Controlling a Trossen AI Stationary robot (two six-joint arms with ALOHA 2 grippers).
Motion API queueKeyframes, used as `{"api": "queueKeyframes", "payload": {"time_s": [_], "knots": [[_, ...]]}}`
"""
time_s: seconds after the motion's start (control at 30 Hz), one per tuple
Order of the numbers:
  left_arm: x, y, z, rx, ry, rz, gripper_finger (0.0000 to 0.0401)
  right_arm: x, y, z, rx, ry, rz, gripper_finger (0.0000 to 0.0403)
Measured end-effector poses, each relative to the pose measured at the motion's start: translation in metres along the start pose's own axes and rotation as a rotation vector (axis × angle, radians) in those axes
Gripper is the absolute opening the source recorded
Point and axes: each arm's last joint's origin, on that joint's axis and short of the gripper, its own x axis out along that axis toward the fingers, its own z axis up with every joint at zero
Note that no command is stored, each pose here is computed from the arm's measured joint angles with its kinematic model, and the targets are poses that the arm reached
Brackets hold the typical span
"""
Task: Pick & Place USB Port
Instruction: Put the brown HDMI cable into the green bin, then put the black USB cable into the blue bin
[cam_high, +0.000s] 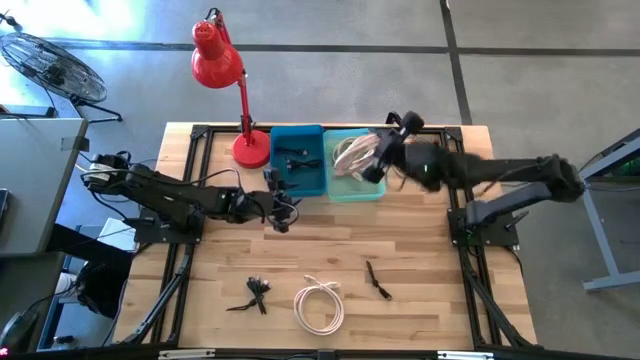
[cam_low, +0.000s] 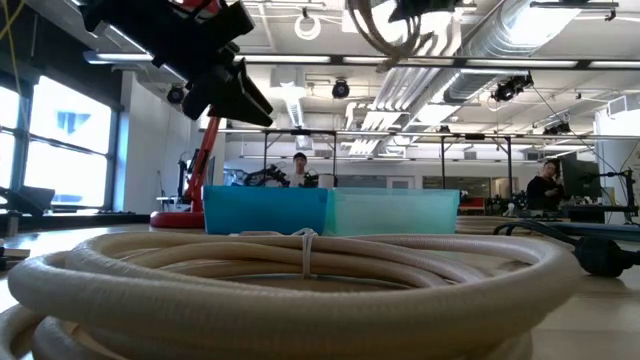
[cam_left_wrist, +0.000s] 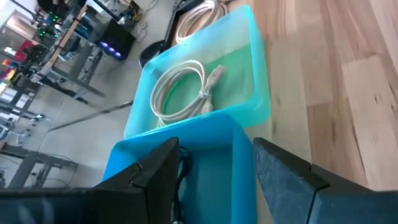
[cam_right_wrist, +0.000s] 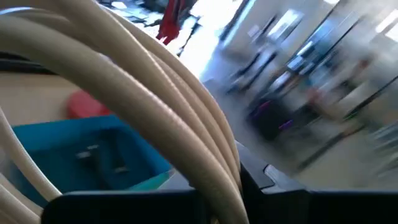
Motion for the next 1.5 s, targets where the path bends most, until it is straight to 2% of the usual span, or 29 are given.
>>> {"api": "queueKeyframes", "payload": {"time_s": [0.07, 0.17, 0.23, 0.4, 0.63, 0.83, 0.9, 1.07, 1.23, 1.4, 1.5], "knots": [[0.0, -0.001, -0.001, 0.009, 0.012, -0.006, 0.0201, 0.014, -0.015, -0.013, 0.109, 0.064, 0.076, 0.0024], [0.0, -0.001, -0.003, -0.006, 0.028, -0.014, 0.0201, 0.04, -0.025, -0.035, 0.158, 0.199, 0.11, 0.0024], [0.0, -0.003, -0.005, -0.014, 0.035, -0.045, 0.0201, 0.059, -0.028, -0.048, 0.181, 0.255, 0.143, 0.0024], [-0.001, -0.007, -0.004, -0.036, -0.006, -0.187, 0.0201, 0.105, -0.02, -0.08, 0.235, 0.359, 0.324, 0.0024], [-0.001, -0.008, -0.005, -0.031, -0.005, -0.217, 0.0201, 0.146, -0.001, -0.127, 0.209, 0.556, 0.359, 0.0024], [-0.001, -0.009, -0.006, -0.027, -0.002, -0.232, 0.0201, 0.161, 0.0, -0.149, 0.22, 0.639, 0.342, 0.0025], [-0.001, -0.009, -0.006, -0.024, 0.0, -0.249, 0.0201, 0.161, -0.001, -0.15, 0.238, 0.644, 0.343, 0.0045], [-0.001, -0.01, -0.007, -0.018, 0.009, -0.253, 0.0201, 0.159, -0.002, -0.148, 0.254, 0.641, 0.342, 0.0135], [-0.001, -0.01, -0.007, -0.018, 0.012, -0.245, 0.0201, 0.156, 0.001, -0.145, 0.203, 0.641, 0.31, 0.0209], [-0.001, -0.009, -0.007, -0.02, 0.012, -0.243, 0.0201, 0.15, 0.002, -0.137, 0.172, 0.635, 0.252, 0.0238], [-0.001, -0.01, -0.006, -0.034, 0.002, -0.264, 0.0201, 0.143, -0.001, -0.13, 0.21, 0.608, 0.312, 0.0238]]}}
